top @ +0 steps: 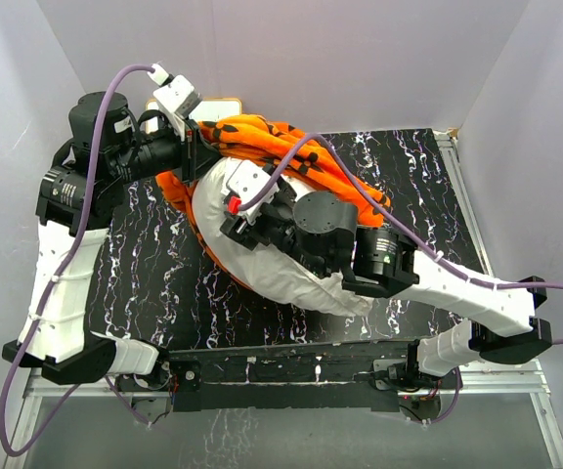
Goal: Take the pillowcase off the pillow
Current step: Remove the pillow from the pillowcase.
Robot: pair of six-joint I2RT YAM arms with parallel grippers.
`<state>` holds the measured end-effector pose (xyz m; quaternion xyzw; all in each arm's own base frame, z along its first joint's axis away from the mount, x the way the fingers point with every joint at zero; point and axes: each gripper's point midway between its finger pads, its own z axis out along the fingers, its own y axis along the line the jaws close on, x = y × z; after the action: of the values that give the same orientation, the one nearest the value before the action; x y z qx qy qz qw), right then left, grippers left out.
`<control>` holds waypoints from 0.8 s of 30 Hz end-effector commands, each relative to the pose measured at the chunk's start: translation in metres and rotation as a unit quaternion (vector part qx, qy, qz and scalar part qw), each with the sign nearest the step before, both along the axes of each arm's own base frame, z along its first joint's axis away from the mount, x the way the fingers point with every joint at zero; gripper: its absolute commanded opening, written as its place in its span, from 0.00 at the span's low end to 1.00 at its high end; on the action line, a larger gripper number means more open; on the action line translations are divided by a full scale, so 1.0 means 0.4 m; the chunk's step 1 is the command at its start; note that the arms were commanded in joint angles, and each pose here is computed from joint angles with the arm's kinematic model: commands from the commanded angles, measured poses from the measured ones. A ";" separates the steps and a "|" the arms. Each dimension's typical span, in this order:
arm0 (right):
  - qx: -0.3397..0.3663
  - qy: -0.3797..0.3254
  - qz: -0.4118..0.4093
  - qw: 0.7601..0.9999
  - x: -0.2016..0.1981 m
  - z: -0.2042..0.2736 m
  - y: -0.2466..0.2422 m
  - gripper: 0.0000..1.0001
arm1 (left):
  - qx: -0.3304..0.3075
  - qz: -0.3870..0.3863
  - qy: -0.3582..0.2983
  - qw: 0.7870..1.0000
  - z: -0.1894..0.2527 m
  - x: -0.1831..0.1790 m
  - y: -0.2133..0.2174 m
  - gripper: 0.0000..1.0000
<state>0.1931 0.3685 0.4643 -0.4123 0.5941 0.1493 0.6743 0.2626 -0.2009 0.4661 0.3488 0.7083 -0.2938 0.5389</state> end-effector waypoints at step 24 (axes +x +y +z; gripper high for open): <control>0.057 0.173 0.345 0.921 -0.374 -0.159 0.084 0.08 | -0.021 0.138 -0.038 0.989 0.039 0.153 0.041 0.00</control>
<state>0.1256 0.3997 0.4337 -0.4422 0.5316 0.3856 0.6109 0.2549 -0.2047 0.4559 0.3200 0.7401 -0.3136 0.5015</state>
